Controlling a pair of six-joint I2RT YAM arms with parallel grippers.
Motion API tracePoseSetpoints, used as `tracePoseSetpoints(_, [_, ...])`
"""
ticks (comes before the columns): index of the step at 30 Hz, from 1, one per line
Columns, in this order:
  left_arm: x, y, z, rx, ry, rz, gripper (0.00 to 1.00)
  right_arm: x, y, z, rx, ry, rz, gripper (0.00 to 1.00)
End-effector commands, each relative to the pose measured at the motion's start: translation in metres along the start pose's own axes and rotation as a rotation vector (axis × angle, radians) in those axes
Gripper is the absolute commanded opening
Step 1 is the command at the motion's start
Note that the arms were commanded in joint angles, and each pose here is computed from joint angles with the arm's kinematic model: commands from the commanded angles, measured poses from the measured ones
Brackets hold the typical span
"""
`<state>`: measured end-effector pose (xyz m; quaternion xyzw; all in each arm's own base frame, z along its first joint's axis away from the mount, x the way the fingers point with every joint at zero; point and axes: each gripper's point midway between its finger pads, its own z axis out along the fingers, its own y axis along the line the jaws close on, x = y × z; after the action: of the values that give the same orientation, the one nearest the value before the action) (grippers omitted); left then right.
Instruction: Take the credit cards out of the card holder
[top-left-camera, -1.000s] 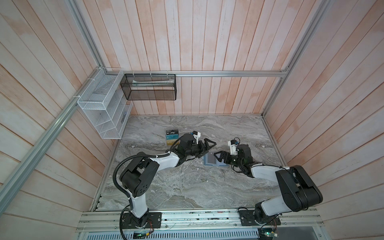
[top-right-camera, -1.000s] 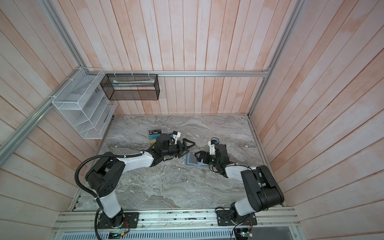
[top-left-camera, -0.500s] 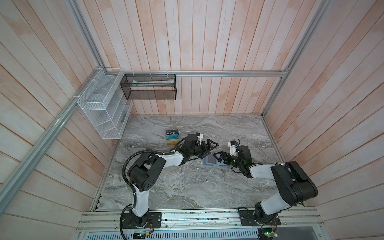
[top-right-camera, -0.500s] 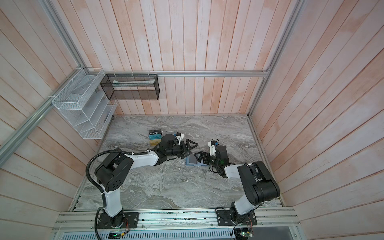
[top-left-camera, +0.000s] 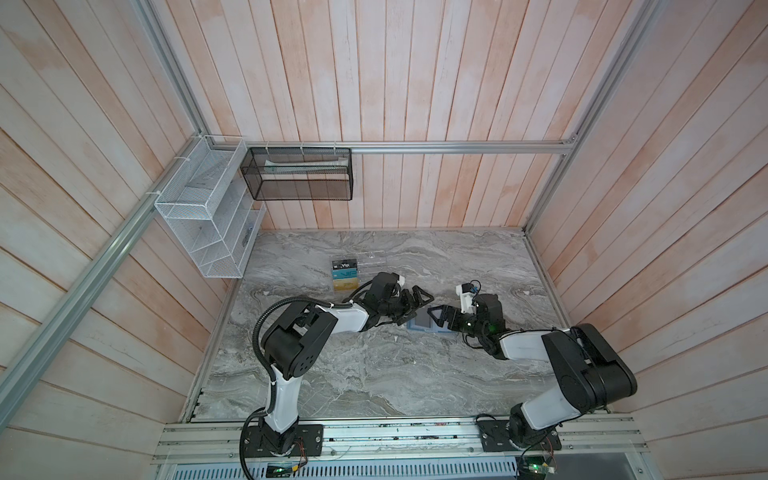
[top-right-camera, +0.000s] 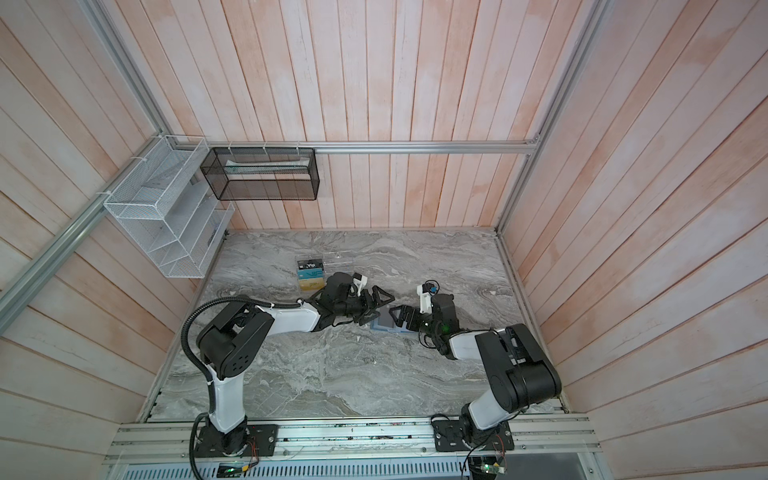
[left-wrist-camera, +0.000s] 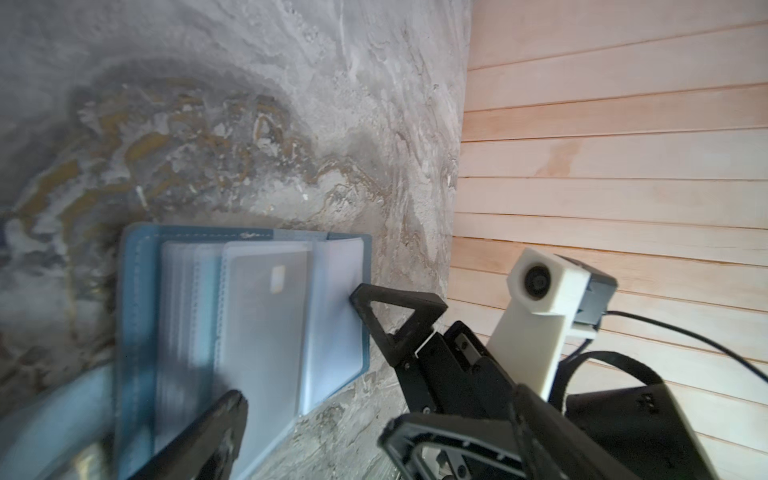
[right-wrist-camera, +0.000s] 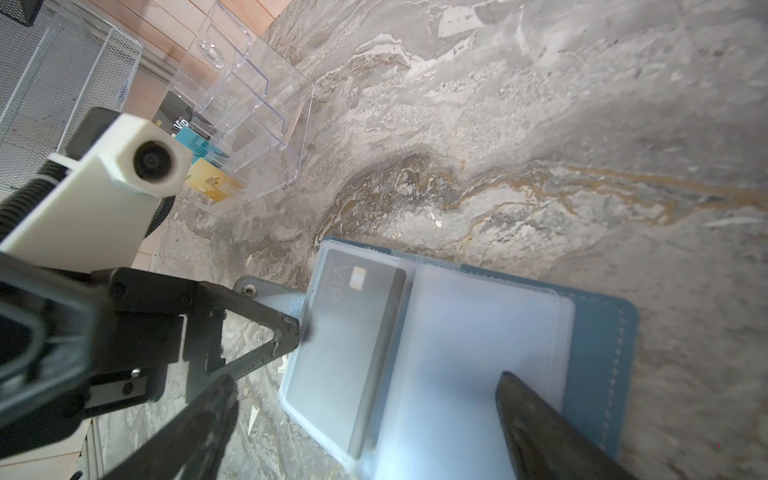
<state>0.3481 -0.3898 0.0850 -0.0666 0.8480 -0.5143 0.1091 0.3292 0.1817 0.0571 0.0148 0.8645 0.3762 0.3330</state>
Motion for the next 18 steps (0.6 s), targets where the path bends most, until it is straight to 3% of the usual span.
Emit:
tracePoseSetpoints(1, [-0.0048,0.0132,0.0025,-0.051,-0.007,0.026,1.0,0.0172,-0.0123,-0.0033,0.037,0.051,0.034,0.98])
tracePoseSetpoints(18, [0.0011,0.0203,0.0092,-0.065,0.031,0.04,1.0,0.0165,-0.0098,-0.0033,0.026,0.05,0.029,0.98])
